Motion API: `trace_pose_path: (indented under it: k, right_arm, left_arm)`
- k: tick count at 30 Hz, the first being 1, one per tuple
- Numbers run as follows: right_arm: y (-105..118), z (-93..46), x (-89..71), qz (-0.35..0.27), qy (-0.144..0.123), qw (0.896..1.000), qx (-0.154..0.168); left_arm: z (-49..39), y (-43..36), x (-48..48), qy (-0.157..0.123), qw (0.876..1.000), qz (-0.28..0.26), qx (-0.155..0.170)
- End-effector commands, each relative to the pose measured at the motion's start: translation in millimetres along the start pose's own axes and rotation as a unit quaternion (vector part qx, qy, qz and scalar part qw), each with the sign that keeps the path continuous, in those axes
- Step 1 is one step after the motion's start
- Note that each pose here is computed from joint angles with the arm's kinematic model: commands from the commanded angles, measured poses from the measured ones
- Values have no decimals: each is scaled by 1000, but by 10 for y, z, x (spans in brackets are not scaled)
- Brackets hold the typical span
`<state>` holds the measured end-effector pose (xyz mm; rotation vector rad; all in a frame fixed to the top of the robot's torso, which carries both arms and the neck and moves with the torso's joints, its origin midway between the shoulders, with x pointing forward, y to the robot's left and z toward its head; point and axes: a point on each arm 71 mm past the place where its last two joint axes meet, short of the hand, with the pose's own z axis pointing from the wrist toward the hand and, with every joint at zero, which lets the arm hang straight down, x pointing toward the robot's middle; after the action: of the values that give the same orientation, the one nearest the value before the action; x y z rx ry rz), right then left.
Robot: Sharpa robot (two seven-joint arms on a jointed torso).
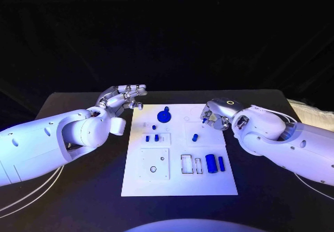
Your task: Assemble the parts on the task board
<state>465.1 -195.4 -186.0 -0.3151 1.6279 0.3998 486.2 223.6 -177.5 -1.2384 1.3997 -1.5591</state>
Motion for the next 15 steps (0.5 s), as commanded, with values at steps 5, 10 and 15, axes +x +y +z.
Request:
trace_pose_path:
  k: [5,10,15]
  right_arm:
    - [282,-94,-98,40,-21,998,-40]
    - [649,-169,-96,64,-23,994,-88]
    - [955,-219,-24,76,-14,989,-126]
  left_arm:
    - [8,-1,15,6,1000,-4,1]
    - [15,4,32,8,1000,-5,0]
    - [21,9,61,12,1000,-7,-1]
